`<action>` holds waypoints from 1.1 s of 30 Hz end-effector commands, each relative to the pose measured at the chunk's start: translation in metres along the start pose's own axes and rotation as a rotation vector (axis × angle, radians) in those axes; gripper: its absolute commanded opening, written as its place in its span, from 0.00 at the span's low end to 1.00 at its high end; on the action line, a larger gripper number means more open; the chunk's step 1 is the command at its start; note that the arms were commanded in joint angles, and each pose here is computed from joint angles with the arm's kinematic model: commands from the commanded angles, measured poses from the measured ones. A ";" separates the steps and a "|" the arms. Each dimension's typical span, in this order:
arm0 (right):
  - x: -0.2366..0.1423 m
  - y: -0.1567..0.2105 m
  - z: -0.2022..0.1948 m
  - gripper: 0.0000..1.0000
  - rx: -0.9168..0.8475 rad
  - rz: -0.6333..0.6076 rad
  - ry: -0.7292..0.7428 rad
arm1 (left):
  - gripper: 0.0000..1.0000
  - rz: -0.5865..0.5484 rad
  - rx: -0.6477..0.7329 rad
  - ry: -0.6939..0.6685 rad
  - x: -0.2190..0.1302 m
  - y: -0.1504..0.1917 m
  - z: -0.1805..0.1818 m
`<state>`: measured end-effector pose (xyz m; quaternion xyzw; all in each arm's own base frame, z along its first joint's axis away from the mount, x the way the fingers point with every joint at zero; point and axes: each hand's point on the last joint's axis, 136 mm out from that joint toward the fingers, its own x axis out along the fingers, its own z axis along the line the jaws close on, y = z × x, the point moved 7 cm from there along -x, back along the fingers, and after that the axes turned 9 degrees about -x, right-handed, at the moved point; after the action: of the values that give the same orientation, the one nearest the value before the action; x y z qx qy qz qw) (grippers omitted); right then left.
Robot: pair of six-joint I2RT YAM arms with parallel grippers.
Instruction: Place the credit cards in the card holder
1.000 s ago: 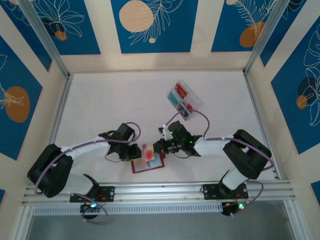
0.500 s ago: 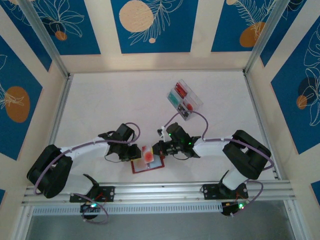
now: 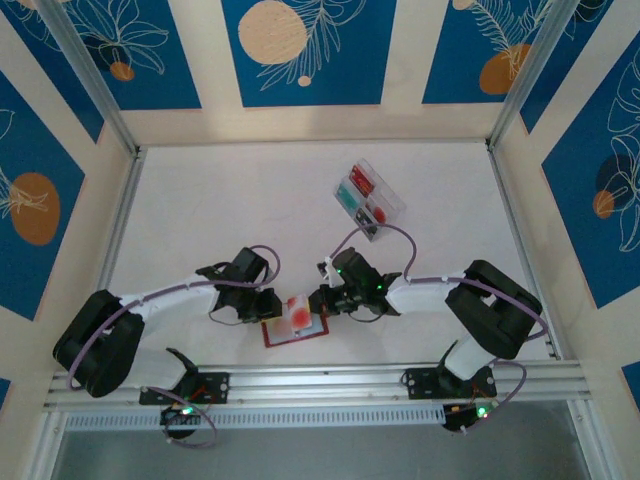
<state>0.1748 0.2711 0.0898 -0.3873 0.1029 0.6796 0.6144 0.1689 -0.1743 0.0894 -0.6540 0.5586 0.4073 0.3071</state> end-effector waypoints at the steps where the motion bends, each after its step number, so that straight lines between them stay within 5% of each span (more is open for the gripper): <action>1: 0.001 0.003 0.002 0.00 -0.002 0.030 0.024 | 0.19 0.007 -0.018 -0.049 0.002 0.007 0.012; 33: 0.009 0.017 0.002 0.00 0.024 0.212 0.016 | 0.19 0.003 -0.023 -0.048 0.003 0.007 0.014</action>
<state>0.1670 0.2786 0.0856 -0.3788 0.1370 0.7183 0.5673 0.1680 -0.1734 0.0883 -0.6558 0.5583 0.4048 0.3072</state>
